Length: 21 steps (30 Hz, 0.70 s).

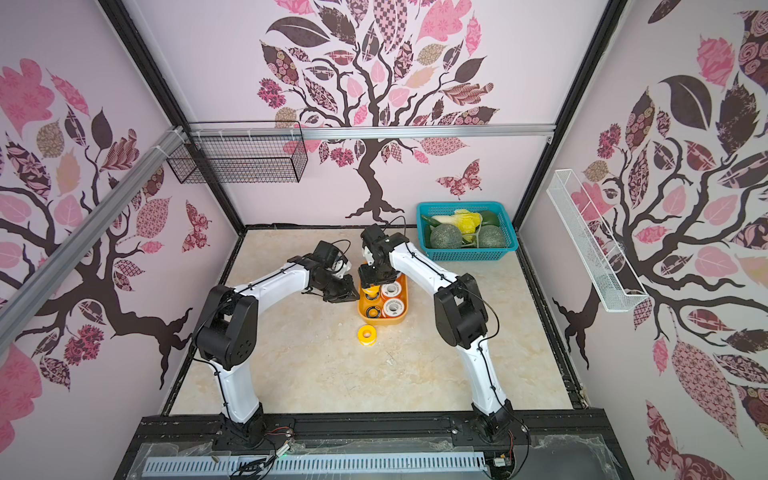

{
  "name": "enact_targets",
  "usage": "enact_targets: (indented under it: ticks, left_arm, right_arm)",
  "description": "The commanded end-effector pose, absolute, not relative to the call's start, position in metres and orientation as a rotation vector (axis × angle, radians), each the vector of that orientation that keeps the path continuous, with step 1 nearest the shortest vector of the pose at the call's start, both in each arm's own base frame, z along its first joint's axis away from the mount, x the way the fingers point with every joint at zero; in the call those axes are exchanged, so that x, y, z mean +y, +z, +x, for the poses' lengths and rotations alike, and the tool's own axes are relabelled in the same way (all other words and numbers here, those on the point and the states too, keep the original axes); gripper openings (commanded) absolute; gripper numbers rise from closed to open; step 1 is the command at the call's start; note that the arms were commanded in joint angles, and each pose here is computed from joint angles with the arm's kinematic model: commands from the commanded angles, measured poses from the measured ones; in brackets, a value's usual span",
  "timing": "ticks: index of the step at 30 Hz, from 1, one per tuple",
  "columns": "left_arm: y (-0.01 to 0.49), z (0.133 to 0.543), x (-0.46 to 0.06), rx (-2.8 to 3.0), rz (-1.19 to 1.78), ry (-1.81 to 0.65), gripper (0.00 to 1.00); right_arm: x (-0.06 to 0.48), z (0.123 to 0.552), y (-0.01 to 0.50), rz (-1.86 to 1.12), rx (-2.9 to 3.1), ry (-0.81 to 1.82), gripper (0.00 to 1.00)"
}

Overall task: Put the sealing tape into the storage box
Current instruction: Place the sealing tape in the storage box.

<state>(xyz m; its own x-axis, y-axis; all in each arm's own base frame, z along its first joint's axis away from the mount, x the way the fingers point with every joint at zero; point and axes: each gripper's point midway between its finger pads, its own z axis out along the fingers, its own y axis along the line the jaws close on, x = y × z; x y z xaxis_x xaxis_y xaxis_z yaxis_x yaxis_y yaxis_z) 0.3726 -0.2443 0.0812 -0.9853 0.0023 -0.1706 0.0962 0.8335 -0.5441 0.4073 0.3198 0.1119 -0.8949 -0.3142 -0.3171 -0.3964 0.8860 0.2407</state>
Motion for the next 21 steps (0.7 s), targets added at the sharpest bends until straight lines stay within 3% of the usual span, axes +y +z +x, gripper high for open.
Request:
enact_targets:
  ticks: [1,21]
  left_arm:
    - [0.0756,0.3732,-0.2447,2.869,0.085,-0.846,0.19]
    - [0.0755,0.3734,-0.2451,2.873,0.088,-0.847,0.19]
  right_arm:
    - [0.3233,0.4114,0.0987,-0.55,2.799,0.398,0.63]
    - [0.3248,0.4112,0.0914,-0.57,2.81,0.351,0.64]
